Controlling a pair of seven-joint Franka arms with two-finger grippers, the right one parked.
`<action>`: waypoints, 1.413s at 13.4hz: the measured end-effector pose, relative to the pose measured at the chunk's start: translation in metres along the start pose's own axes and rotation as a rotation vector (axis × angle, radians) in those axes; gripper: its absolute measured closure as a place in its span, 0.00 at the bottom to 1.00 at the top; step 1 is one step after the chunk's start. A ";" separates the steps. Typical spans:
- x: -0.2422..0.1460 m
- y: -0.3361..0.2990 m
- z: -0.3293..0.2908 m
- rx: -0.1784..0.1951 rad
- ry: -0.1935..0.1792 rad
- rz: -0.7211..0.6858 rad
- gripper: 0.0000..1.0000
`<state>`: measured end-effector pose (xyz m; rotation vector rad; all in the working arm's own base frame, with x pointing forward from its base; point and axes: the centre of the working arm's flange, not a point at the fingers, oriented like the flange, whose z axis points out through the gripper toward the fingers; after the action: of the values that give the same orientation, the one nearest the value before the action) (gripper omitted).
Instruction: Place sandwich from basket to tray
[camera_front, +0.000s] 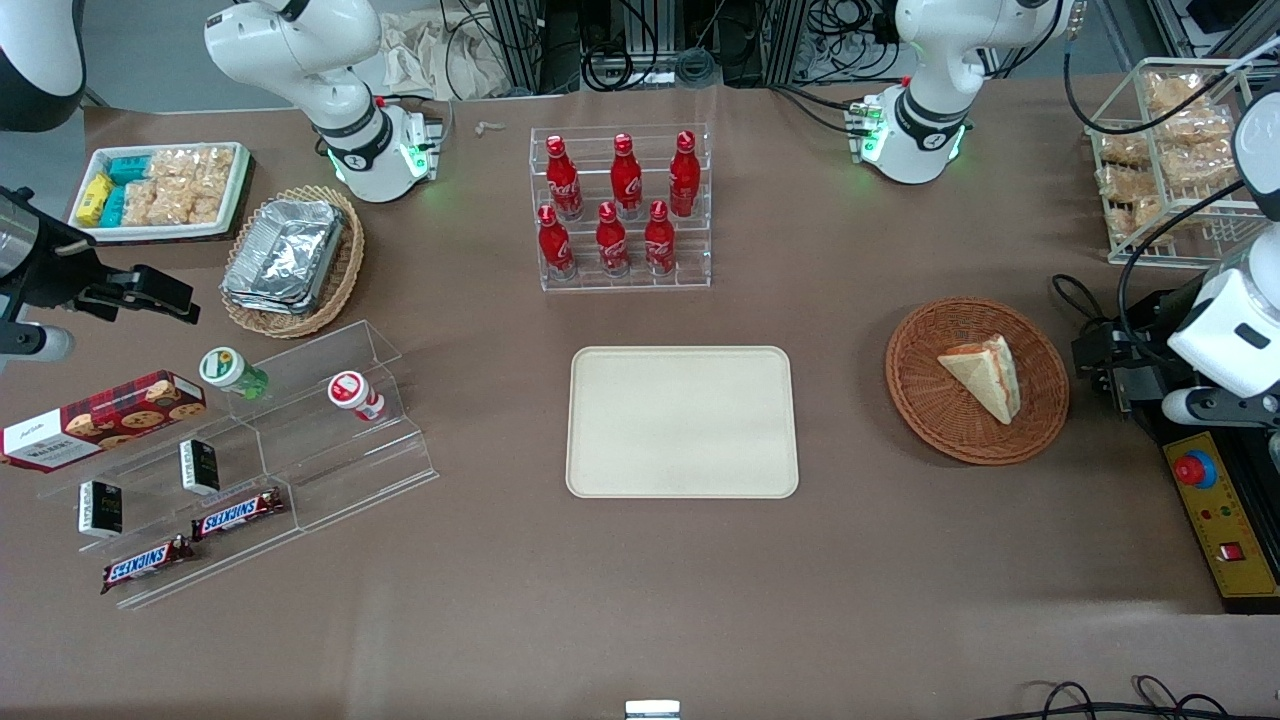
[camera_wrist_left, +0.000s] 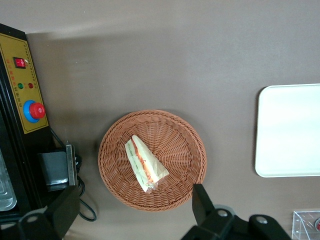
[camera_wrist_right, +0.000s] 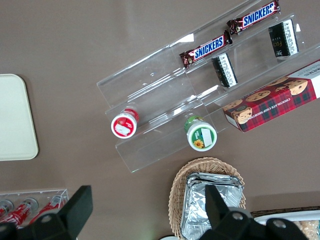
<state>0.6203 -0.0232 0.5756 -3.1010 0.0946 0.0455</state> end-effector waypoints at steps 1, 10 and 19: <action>0.000 0.000 0.000 0.000 0.000 0.000 0.00; 0.000 0.000 0.000 0.000 -0.002 -0.012 0.00; -0.012 -0.022 0.012 -0.001 -0.079 -0.075 0.00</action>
<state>0.6097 0.0002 0.5652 -3.0956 -0.0247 0.1658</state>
